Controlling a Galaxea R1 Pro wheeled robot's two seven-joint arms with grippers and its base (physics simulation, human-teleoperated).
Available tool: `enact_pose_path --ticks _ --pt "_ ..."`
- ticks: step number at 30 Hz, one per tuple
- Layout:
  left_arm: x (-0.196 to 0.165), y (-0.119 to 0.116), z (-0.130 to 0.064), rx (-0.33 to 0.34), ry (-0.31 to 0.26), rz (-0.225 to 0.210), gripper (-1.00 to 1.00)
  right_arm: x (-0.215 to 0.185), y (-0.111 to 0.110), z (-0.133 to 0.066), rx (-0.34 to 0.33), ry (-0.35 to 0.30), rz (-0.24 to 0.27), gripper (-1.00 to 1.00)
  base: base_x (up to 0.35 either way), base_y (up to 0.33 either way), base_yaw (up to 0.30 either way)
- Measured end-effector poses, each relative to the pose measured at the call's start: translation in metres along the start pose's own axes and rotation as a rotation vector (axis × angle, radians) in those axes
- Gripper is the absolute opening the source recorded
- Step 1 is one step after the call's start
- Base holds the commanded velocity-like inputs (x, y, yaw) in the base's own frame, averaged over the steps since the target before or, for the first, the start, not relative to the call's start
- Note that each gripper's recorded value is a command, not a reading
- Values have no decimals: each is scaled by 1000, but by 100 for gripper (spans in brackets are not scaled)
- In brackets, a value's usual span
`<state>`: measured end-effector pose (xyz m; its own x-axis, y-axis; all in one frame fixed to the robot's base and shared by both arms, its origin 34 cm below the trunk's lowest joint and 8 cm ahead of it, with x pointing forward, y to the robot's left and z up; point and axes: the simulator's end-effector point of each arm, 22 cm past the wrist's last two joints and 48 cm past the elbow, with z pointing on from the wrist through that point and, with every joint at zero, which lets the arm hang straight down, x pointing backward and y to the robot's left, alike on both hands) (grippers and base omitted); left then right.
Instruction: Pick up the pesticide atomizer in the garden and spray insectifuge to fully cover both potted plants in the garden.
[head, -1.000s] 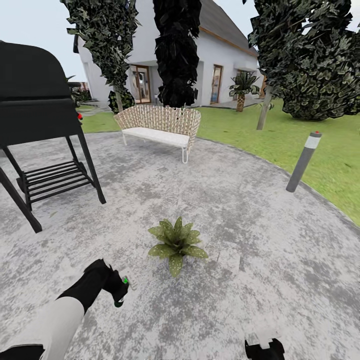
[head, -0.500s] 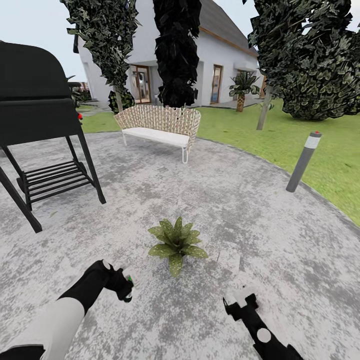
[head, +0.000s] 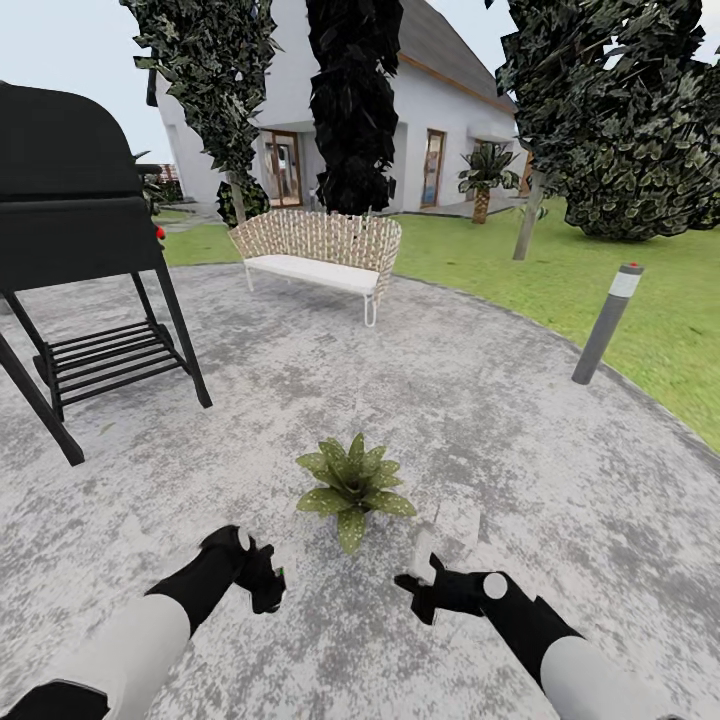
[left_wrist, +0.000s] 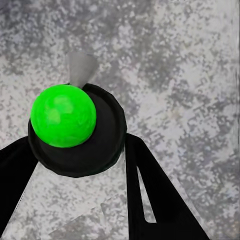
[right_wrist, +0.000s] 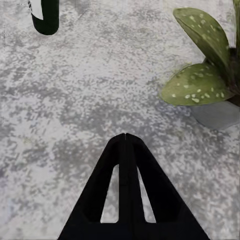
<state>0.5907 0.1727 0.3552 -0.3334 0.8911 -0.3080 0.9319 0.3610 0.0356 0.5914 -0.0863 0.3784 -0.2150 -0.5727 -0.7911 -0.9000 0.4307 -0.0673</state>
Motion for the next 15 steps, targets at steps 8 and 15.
enact_pose_path --ticks 8,15 --pt "-39 -30 12 42 -12 101 -100 -42 14 18 -26 -69 -24 -100 0 0 0" --pt "-58 -39 15 48 -33 117 -100 -53 22 25 -39 -88 -20 -100 0 0 0"
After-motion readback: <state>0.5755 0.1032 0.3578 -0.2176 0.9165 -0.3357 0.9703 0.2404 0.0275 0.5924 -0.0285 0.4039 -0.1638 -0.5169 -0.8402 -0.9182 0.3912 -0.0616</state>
